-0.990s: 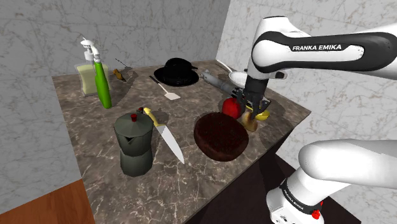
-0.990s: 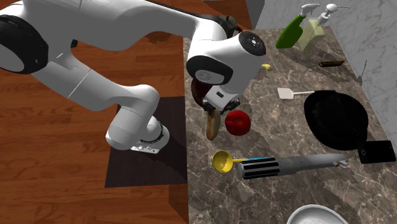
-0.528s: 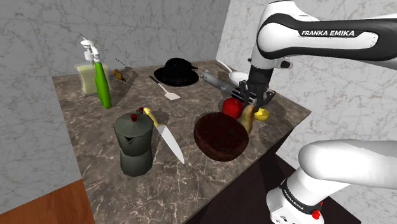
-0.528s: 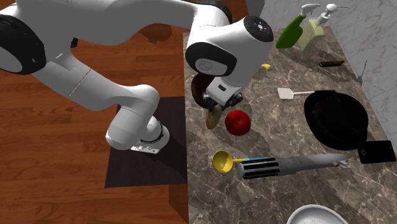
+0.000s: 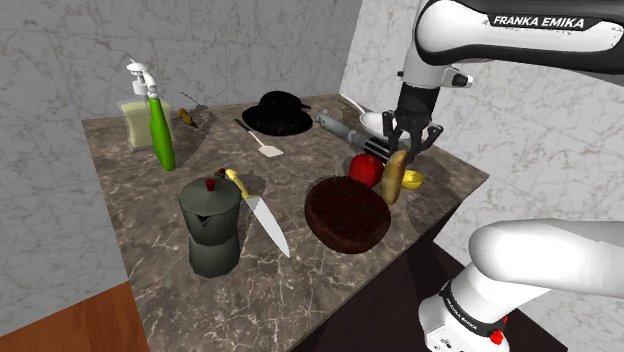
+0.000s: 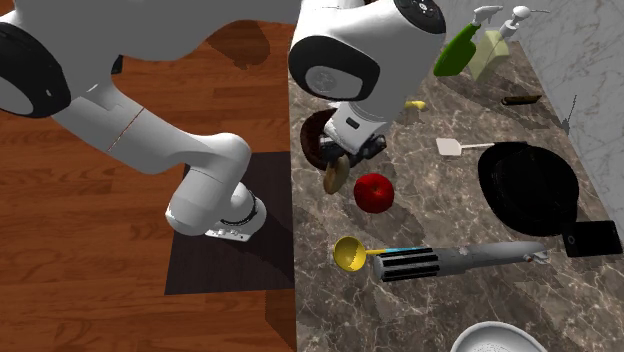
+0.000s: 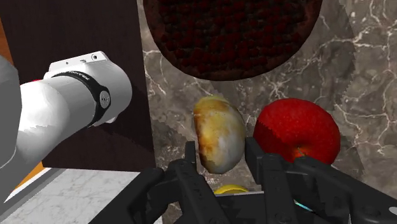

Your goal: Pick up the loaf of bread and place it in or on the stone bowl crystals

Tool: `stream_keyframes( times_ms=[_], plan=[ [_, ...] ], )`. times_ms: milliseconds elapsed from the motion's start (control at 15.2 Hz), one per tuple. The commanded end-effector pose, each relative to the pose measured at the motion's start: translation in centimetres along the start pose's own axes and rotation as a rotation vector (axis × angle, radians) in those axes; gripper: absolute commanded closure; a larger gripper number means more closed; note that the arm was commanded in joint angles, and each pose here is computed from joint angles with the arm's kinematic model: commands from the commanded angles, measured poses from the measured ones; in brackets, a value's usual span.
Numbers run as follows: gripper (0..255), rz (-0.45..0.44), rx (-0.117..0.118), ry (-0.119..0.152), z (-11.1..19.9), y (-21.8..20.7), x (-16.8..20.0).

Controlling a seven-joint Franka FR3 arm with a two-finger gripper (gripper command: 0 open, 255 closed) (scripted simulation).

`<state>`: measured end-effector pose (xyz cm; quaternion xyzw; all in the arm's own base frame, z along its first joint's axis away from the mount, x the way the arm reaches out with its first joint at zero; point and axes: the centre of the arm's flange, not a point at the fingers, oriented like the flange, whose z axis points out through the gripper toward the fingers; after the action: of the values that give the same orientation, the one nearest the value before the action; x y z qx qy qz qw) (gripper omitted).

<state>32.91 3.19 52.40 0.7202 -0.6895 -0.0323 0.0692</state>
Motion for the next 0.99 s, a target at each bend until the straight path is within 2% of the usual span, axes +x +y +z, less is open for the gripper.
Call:
stream_keyframes(
  times_ms=[0, 792, 924],
  plan=[
    [255, 0.0, 0.0, 0.0, -0.5, 0.0, -1.2],
    [255, 0.0, 0.0, 0.0, -1.5, -1.2, -17.0],
    [255, 0.0, 0.0, 0.0, -1.1, -1.4, -17.8]
  ],
)
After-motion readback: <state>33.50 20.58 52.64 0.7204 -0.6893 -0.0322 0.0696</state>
